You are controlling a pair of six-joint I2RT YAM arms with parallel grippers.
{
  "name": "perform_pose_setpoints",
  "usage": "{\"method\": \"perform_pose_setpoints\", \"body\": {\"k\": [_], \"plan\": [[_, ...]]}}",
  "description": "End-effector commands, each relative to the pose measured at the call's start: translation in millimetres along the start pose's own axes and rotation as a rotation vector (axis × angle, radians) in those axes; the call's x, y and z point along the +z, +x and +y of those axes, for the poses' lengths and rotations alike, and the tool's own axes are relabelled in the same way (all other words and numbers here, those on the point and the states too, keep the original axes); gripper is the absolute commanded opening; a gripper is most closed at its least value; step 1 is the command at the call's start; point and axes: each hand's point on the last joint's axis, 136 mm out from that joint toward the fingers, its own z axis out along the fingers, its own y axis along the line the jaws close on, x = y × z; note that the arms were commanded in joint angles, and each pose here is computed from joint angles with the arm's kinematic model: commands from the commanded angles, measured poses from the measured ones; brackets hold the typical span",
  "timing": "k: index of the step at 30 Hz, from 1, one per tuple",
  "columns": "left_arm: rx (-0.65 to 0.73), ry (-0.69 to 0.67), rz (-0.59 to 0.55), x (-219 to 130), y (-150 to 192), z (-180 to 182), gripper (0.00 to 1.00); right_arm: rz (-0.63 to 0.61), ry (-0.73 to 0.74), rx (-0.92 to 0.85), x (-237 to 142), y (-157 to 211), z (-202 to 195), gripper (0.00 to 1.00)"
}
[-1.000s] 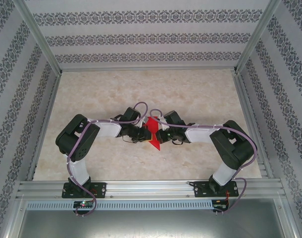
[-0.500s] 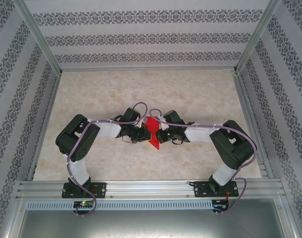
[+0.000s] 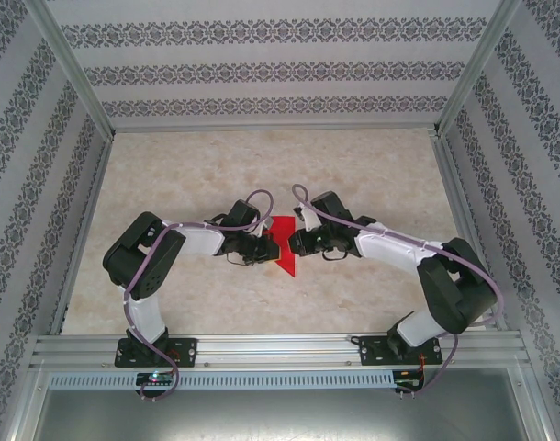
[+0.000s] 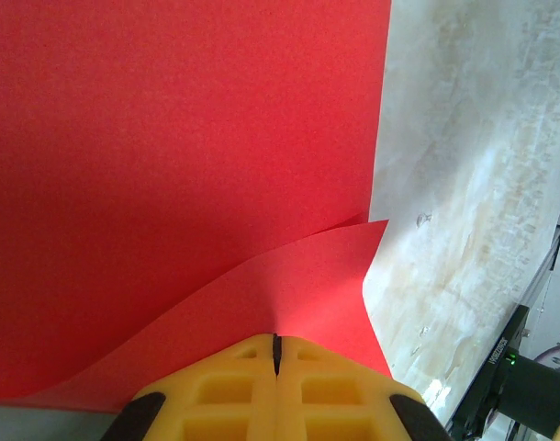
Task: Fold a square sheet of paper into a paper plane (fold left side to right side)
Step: Third fold the triangle at the center of the table.
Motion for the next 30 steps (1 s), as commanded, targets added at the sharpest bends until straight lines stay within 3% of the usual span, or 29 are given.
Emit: {"method": "perform_pose_setpoints", "body": {"k": [1,10,30], "plan": [[-0.039,-0.118,0.052,11.5,21.5,34.6,0.05,0.086,-0.059,0.087,14.8,21.6,11.7,0.03],[-0.037,-0.122,0.053,11.7,21.6,35.6,0.05,0.104,0.016,0.166,38.9,19.1,-5.3,0.0],[-0.032,-0.129,0.053,11.3,20.3,35.4,0.04,0.176,0.074,0.325,36.6,49.1,-33.1,0.0]]}}
